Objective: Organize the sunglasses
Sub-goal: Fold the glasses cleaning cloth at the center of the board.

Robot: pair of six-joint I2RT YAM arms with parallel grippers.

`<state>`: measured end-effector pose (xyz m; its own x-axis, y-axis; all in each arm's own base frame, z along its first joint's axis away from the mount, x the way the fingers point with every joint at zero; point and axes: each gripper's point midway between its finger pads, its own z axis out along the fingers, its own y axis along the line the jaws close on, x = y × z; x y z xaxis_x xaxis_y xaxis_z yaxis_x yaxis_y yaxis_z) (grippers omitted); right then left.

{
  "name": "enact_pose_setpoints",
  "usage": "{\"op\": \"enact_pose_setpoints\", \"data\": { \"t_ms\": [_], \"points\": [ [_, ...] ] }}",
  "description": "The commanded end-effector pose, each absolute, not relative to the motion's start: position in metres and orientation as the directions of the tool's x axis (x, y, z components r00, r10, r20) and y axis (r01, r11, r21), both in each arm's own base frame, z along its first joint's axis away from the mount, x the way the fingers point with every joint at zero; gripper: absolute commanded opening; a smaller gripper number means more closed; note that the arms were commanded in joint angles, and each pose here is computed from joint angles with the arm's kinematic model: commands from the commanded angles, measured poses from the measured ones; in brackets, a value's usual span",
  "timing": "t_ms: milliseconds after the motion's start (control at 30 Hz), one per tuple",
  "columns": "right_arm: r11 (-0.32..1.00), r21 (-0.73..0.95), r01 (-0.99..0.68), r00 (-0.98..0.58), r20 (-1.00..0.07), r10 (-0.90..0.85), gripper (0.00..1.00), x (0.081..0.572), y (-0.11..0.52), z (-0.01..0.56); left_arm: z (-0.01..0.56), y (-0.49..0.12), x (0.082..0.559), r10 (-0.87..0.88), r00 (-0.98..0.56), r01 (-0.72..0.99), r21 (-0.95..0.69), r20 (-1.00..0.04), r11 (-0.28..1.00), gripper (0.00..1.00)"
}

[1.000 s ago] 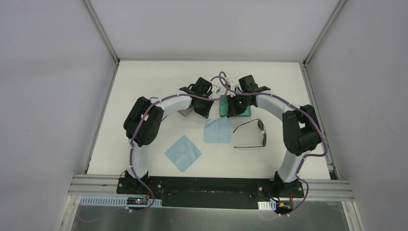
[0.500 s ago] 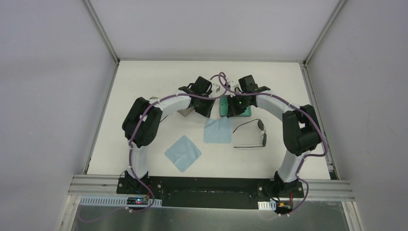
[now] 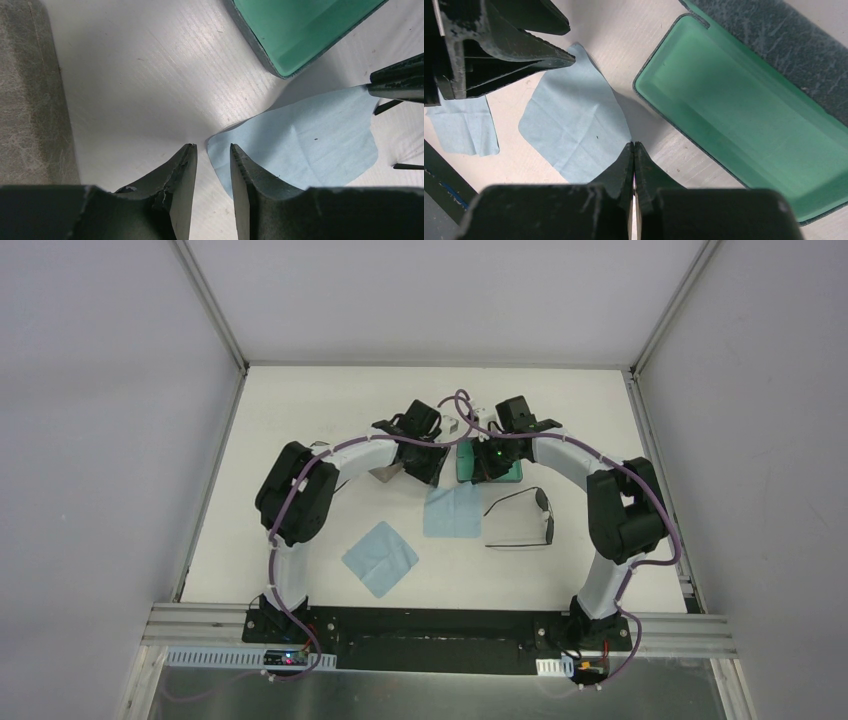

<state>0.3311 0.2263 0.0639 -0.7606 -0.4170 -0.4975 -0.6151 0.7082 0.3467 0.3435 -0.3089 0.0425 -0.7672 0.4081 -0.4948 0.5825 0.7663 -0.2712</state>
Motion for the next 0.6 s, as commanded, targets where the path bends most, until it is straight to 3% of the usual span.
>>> {"op": "enact_pose_setpoints", "data": {
  "t_ms": [0, 300, 567],
  "points": [
    [0.688, 0.343, -0.64, -0.734, -0.538, -0.415, 0.0, 0.339, 0.235, 0.072, 0.03, -0.311, 0.34, 0.453, -0.745, 0.614, -0.238, -0.489, 0.753, 0.32],
    [0.69, 0.342, -0.638, -0.736, -0.534, -0.416, 0.0, 0.338, 0.233, 0.07, 0.013, -0.306, 0.334, 0.495, -0.737, 0.623, -0.18, -0.459, 0.761, 0.3],
    [0.689, 0.343, -0.638, -0.736, -0.532, -0.418, 0.0, 0.337, 0.233, 0.07, 0.002, -0.305, 0.325, 0.515, -0.74, 0.625, -0.16, -0.433, 0.764, 0.22]
  ]
}}
